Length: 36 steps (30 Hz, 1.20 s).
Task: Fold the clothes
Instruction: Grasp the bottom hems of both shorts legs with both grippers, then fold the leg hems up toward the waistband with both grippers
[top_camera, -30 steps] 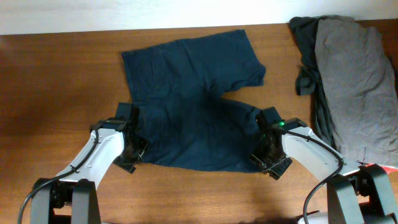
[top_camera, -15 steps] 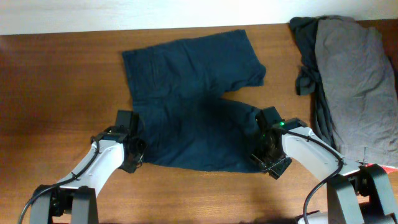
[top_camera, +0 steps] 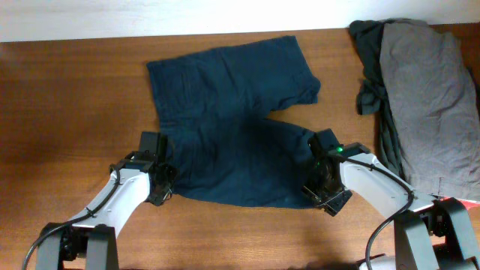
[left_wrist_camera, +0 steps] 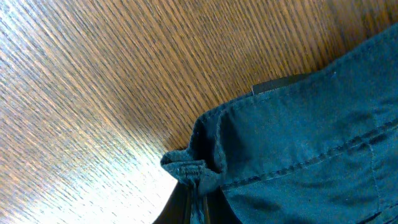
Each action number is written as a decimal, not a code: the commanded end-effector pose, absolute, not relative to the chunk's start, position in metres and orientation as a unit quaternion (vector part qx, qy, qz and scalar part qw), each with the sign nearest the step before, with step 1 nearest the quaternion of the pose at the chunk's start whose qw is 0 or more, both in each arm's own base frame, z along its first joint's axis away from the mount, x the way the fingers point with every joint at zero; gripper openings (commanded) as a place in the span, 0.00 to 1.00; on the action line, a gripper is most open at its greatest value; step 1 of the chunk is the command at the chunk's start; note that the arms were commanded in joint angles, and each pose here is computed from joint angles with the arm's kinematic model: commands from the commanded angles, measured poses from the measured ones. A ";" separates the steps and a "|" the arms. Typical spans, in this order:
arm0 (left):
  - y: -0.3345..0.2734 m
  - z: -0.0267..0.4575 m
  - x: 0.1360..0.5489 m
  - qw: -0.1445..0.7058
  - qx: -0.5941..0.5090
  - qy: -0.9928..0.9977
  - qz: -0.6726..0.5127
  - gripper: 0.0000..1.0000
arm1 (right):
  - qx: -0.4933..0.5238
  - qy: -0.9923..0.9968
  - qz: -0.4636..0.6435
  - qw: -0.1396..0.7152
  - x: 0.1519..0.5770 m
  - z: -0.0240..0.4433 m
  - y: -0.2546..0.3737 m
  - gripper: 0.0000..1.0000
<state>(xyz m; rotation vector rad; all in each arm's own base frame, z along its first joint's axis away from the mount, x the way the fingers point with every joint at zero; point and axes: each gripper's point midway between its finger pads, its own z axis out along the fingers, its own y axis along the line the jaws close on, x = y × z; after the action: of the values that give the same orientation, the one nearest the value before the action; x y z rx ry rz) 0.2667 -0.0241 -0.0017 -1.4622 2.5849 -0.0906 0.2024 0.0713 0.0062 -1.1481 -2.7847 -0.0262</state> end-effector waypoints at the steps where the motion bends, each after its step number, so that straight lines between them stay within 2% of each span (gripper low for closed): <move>1: -0.018 -0.016 0.246 0.058 -0.493 0.868 -0.001 0.01 | -0.379 -0.924 0.009 0.056 0.196 -0.003 0.064 0.58; 4: -0.018 -0.016 0.246 0.058 -0.493 0.868 -0.001 0.01 | -0.379 -0.924 0.011 0.045 0.196 -0.011 0.060 0.58; 7: -0.018 -0.016 0.246 0.058 -0.493 0.868 -0.001 0.06 | -0.378 -0.925 0.023 0.036 0.193 -0.016 0.054 0.49; 9: -0.018 -0.016 0.246 0.058 -0.493 0.868 -0.001 0.03 | -0.378 -0.925 0.037 0.026 0.194 -0.017 0.049 0.32; 10: -0.018 -0.016 0.246 0.058 -0.493 0.868 -0.001 0.00 | -0.377 -0.925 0.042 0.020 0.196 -0.017 0.046 0.17; 11: -0.018 -0.016 0.246 0.058 -0.493 0.868 -0.001 0.00 | -0.377 -0.925 0.042 0.014 0.199 -0.017 0.046 0.06; 12: -0.018 -0.016 0.246 0.058 -0.493 0.868 -0.001 0.00 | -0.378 -0.925 0.040 0.010 0.201 -0.017 0.046 0.04; 18: -0.019 -0.009 0.248 0.063 -0.463 0.884 -0.002 0.00 | -0.343 -0.939 0.027 -0.006 0.218 -0.004 0.050 0.04; 25: -0.018 0.057 0.258 0.123 -0.462 0.877 -0.039 0.01 | -0.342 -0.937 0.041 -0.053 0.230 0.062 0.040 0.04; 36: -0.015 0.134 0.232 0.225 -0.441 0.862 -0.105 0.01 | -0.340 -0.934 0.003 -0.111 0.186 0.135 0.027 0.04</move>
<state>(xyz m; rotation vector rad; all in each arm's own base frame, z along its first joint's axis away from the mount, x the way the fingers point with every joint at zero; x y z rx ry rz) 0.2369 -0.0287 0.1125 -1.2647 2.4592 -0.3250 0.1919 0.0452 0.1157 -1.1040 -3.0767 -0.0590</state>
